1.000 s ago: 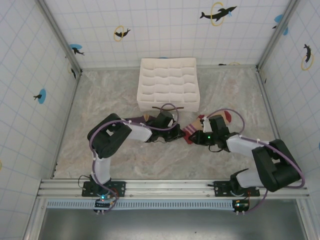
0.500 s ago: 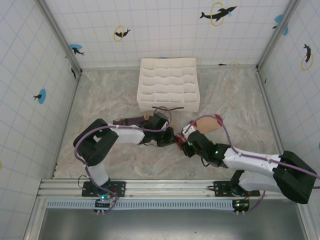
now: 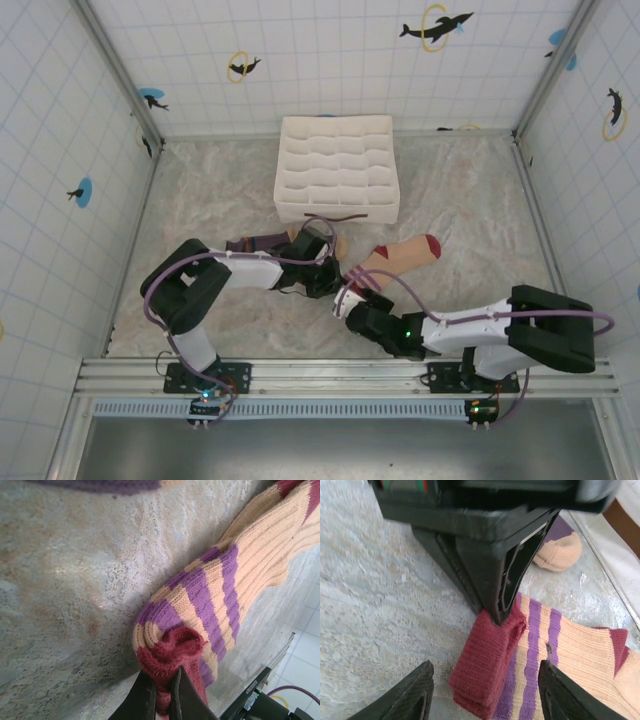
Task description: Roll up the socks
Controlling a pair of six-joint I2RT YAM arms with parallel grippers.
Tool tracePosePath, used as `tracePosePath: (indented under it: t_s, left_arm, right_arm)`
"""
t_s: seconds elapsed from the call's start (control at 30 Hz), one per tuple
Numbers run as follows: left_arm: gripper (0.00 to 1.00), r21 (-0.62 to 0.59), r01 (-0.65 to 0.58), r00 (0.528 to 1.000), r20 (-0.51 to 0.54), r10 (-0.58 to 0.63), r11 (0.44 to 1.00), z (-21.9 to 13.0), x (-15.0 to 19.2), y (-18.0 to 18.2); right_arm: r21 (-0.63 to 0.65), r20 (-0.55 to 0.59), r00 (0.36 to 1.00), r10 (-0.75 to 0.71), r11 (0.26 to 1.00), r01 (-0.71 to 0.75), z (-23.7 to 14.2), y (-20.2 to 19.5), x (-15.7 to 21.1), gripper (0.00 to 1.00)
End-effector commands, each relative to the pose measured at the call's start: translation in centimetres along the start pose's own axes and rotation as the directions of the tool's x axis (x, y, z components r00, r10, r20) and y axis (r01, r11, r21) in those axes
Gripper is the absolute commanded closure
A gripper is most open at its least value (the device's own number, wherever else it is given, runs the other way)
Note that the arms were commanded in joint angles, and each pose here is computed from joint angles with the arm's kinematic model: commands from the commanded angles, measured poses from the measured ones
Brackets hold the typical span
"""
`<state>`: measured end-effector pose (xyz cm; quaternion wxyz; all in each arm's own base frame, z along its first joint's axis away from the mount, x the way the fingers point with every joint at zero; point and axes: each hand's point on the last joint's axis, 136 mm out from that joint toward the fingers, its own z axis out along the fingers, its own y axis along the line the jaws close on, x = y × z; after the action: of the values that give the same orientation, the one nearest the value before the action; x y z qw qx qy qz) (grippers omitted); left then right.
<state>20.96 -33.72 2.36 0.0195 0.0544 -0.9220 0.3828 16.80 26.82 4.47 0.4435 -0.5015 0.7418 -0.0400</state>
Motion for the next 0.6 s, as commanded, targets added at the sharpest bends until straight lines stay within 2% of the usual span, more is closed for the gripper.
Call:
tracePosePath:
  t_s: [0.0, 0.17, 0.27, 0.4, 0.47, 0.5, 0.53, 0.57]
  left_arm:
    - [1.0, -0.005, 0.01, 1.0, -0.021, -0.01, 1.0, -0.6, 0.5, 0.2]
    - [1.0, -0.003, 0.013, 1.0, -0.023, -0.013, 1.0, -0.5, 0.6, 0.3]
    - [1.0, 0.006, 0.015, 0.999, -0.031, -0.015, 1.0, -0.4, 0.6, 0.3]
    - [1.0, 0.022, 0.016, 1.0, -0.023, -0.016, 1.0, -0.6, 0.7, 0.2]
    - [0.94, 0.028, 0.011, 1.0, -0.014, -0.011, 1.0, -0.8, 0.7, 0.1]
    - [0.84, 0.03, 0.009, 1.0, -0.01, -0.009, 1.0, -1.0, 0.7, 0.0]
    - [0.75, 0.029, 0.009, 1.0, -0.005, -0.009, 1.0, -1.1, 0.6, 0.0]
    - [0.71, 0.031, 0.007, 1.0, 0.001, -0.007, 0.999, -1.3, 0.6, -0.1]
  right_arm:
    - [0.073, 0.032, 0.999, -0.009, 0.997, 0.007, 0.5, -0.7, -1.1, 0.45]
    - [0.107, -0.012, 0.999, -0.046, 0.993, 0.047, 1.6, -0.3, 0.1, 0.52]
    - [0.138, -0.044, 0.997, -0.061, 0.988, 0.066, 2.2, -0.3, 1.1, 0.63]
    - [0.164, -0.069, 0.997, -0.046, 0.985, 0.057, 2.6, -0.4, 2.1, 0.82]
    - [0.138, -0.071, 0.997, -0.007, 0.99, 0.017, 2.8, -0.2, 2.6, 0.96]
    - [0.105, -0.072, 0.997, 0.02, 0.994, -0.012, 2.9, 0.1, 2.8, 1.0]
    - [0.075, -0.072, 0.997, 0.042, 0.996, -0.037, 2.9, 0.3, 2.9, 1.0]
    - [0.047, -0.071, 0.995, 0.065, 0.997, -0.062, 2.9, 0.5, 3.1, 1.0]
